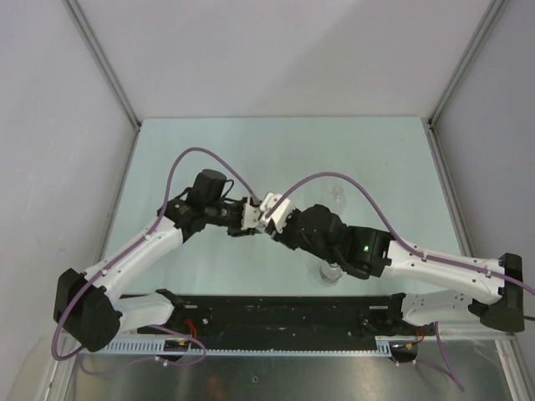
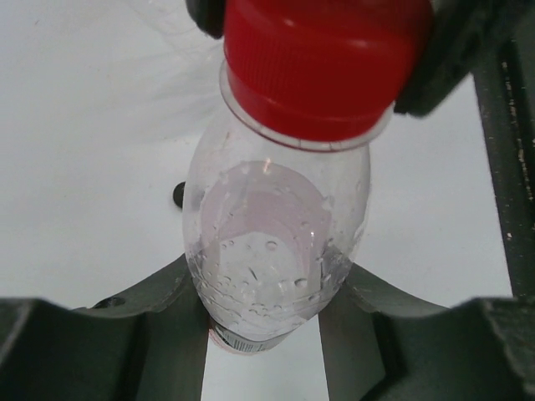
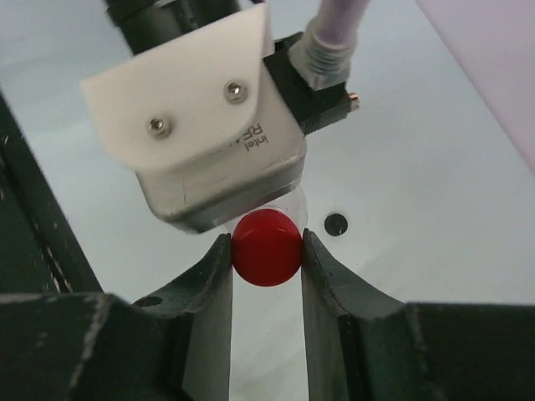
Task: Screw on the bottle caps
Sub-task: Screw the bottle cap onto the plastic bottle.
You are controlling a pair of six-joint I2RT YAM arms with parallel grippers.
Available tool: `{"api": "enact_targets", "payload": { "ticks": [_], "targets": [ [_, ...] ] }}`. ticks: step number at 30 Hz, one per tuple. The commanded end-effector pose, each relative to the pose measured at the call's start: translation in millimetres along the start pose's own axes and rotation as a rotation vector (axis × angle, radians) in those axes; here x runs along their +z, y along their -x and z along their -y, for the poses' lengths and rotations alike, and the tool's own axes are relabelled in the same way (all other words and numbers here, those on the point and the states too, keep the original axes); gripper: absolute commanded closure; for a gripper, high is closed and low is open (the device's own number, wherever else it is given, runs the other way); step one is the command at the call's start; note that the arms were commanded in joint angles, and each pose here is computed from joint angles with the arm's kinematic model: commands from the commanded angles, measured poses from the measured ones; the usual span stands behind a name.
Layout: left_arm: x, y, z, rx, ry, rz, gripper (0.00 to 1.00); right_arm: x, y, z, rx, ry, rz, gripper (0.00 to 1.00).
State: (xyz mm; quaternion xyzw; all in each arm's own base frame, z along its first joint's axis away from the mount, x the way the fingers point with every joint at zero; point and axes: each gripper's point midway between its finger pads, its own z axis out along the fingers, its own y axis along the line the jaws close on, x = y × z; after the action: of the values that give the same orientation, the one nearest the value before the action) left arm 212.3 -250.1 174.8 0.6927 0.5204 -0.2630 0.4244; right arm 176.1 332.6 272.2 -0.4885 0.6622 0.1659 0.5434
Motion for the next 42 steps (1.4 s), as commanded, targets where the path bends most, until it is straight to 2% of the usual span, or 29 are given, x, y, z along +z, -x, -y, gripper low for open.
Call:
{"api": "enact_targets", "payload": {
  "ticks": [1, 8, 14, 18, 22, 26, 33, 38, 42],
  "targets": [
    [-9, 50, -40, 0.026, 0.102, 0.101, 0.51, 17, 14, 26, 0.324, -0.247, 0.072, 1.0],
    [-8, 65, -60, -0.013, 0.17, 0.158, 0.51, 2, 13, 71, 0.75, -0.564, 0.184, 1.0],
    [-9, 82, -71, -0.01, 0.216, 0.192, 0.51, -9, 2, 89, 0.88, -0.735, 0.231, 1.0],
    [-8, 103, -79, 0.025, 0.255, 0.225, 0.51, -19, 2, 107, 0.963, -0.857, 0.308, 1.0],
    [-3, 126, -86, 0.087, 0.292, 0.234, 0.51, -41, 5, 128, 1.032, -0.966, 0.393, 1.0],
    [-5, 150, -101, 0.083, 0.338, 0.271, 0.52, -69, 6, 153, 1.082, -1.059, 0.465, 1.0],
    [-8, 176, -124, 0.102, 0.481, 0.246, 0.55, -89, 15, 192, 1.117, -1.058, 0.536, 1.0],
    [-1, 166, -111, -0.018, 0.508, 0.265, 0.56, -94, 34, 204, 1.102, -0.965, 0.586, 1.0],
    [1, 148, -101, -0.115, 0.55, 0.279, 0.57, -91, 55, 199, 1.037, -0.806, 0.6, 1.0]
  ]
}}
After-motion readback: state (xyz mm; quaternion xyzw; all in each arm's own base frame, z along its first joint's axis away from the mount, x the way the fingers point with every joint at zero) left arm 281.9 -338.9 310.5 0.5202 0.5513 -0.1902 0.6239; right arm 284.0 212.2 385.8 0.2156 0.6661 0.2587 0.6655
